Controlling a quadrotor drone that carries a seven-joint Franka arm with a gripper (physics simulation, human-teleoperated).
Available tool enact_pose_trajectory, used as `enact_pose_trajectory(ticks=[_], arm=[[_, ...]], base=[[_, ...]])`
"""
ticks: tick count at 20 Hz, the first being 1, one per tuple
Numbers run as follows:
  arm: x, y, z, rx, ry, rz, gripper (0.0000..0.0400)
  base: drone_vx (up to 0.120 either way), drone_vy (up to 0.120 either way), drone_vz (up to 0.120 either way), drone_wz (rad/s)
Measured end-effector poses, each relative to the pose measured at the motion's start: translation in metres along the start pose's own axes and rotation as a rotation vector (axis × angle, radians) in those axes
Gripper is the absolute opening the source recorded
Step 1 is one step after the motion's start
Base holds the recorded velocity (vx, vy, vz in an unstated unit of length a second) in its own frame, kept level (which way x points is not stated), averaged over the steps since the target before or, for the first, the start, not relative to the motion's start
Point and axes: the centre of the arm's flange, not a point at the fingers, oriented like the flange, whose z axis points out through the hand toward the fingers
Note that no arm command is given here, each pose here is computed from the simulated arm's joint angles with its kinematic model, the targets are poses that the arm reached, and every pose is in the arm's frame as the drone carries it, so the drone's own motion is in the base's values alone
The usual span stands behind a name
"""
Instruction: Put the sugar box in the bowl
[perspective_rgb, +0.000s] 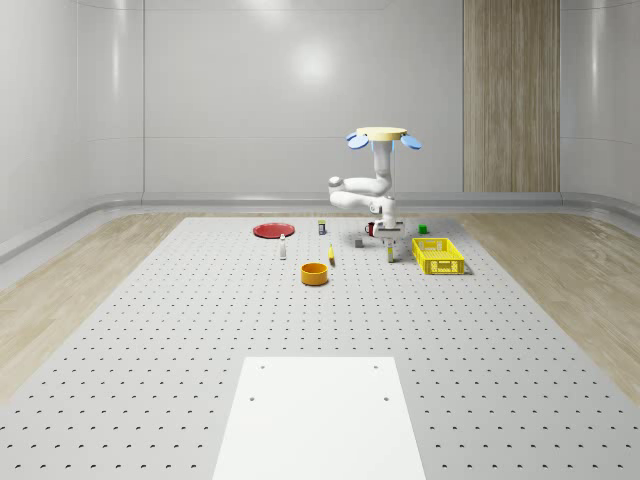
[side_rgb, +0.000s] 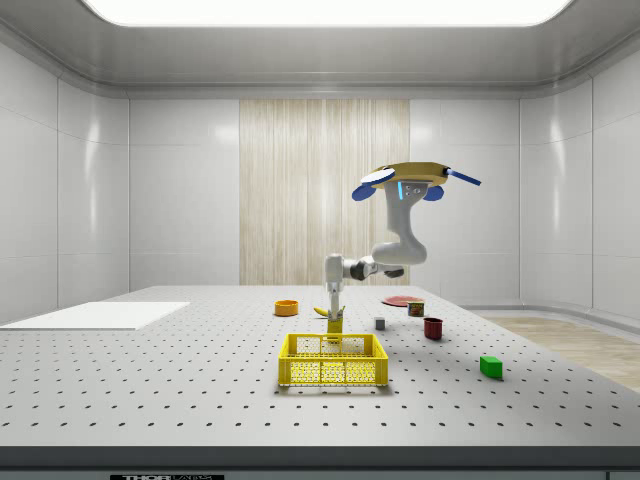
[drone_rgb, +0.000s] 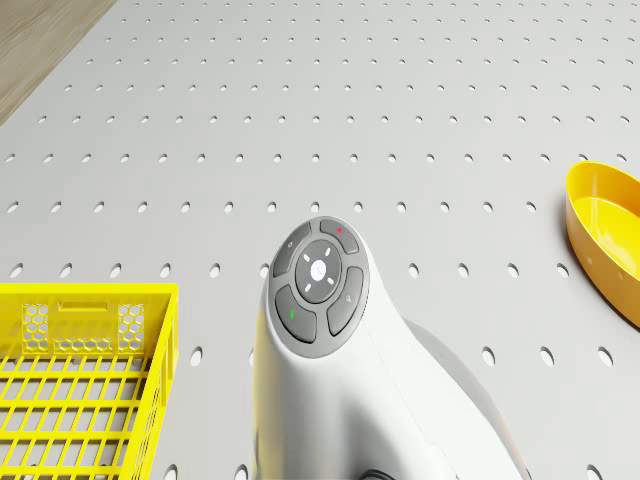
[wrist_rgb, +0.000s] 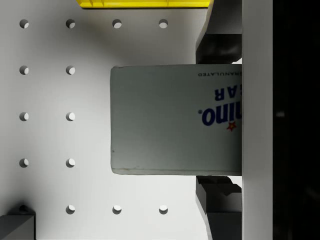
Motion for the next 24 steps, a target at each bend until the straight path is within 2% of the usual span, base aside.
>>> enact_pose_trajectory(ticks=[2,4,9,13,16,24], arm=[[0.000,0.000,0.000,0.000,0.000,0.000,0.0188],[0.000,0.000,0.000,-0.001,0.002,0.000,0.0167],[0.000,0.000,0.000,-0.004,0.007,0.000,0.0168],[0.000,0.000,-0.012,-0.004,0.008,0.022,0.0167],[0.000,0.000,-0.023,-0.004,0.008,0.041,0.0166],[0.000,0.000,-0.038,-0.004,0.009,0.065,0.0167]], base=[[0.000,0.000,0.000,0.000],[0.000,0.000,0.000,0.000],[0.000,0.000,0.000,0.000],[0.000,0.000,0.000,0.000],[0.000,0.000,0.107,0.000],[0.120,-0.120,0.120,0.000]])
